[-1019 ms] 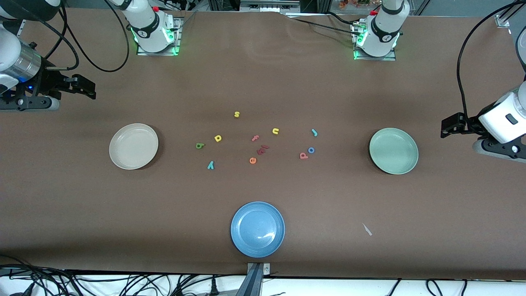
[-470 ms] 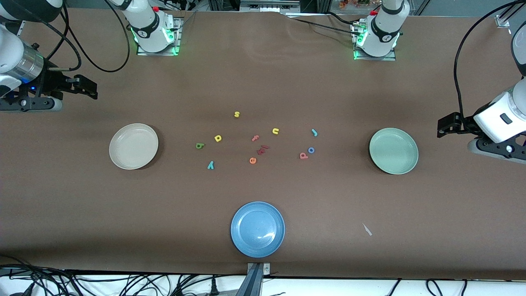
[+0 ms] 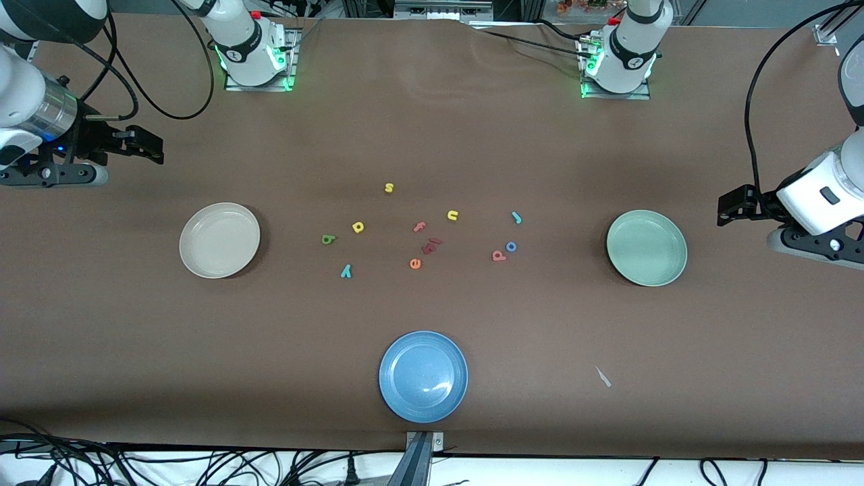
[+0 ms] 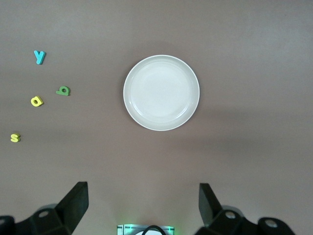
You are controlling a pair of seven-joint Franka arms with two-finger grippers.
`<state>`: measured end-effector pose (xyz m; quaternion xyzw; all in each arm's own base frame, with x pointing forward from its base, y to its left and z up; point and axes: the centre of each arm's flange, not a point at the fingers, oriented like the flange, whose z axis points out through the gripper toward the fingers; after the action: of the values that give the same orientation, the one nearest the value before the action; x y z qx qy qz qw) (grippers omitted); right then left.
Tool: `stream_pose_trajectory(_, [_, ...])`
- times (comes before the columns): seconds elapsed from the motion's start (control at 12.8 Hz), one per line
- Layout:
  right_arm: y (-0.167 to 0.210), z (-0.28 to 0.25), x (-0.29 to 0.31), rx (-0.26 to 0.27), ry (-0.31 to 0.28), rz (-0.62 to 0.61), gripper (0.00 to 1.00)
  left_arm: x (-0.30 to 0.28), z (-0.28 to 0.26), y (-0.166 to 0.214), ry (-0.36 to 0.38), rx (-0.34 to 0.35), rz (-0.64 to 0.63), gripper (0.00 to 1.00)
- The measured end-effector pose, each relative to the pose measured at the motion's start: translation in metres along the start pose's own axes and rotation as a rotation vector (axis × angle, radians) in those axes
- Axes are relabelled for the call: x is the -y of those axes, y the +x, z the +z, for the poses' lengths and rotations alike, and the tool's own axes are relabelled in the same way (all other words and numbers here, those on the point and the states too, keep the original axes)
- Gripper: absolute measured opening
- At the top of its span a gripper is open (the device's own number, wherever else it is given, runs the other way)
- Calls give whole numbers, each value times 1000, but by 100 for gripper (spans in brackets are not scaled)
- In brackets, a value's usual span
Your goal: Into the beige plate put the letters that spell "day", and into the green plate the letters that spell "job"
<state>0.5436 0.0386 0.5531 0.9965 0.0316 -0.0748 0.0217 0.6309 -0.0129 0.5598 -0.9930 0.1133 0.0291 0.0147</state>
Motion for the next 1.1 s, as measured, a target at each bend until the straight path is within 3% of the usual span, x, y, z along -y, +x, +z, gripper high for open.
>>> stream_pose_trajectory(0.16, [1,2,5,5,0,-8,100,-2,3,1,-2,8,-11,100])
stream_pose_trajectory(0.39, [1,3,21,6,-3,-36,100,-41,12,8,-19,25,-131,100])
stream_pose_trajectory(0.71, [3,9,50,19,-2,-85,100,-117,55,26,-152,129,-377,100])
stream_pose_trajectory(0.86, [4,16,77,30,0,-121,100,-147,93,32,-133,211,-478,100])
stream_pose_trajectory(1.1, [12,34,128,13,-10,-39,100,-202,159,34,-76,292,-605,100])
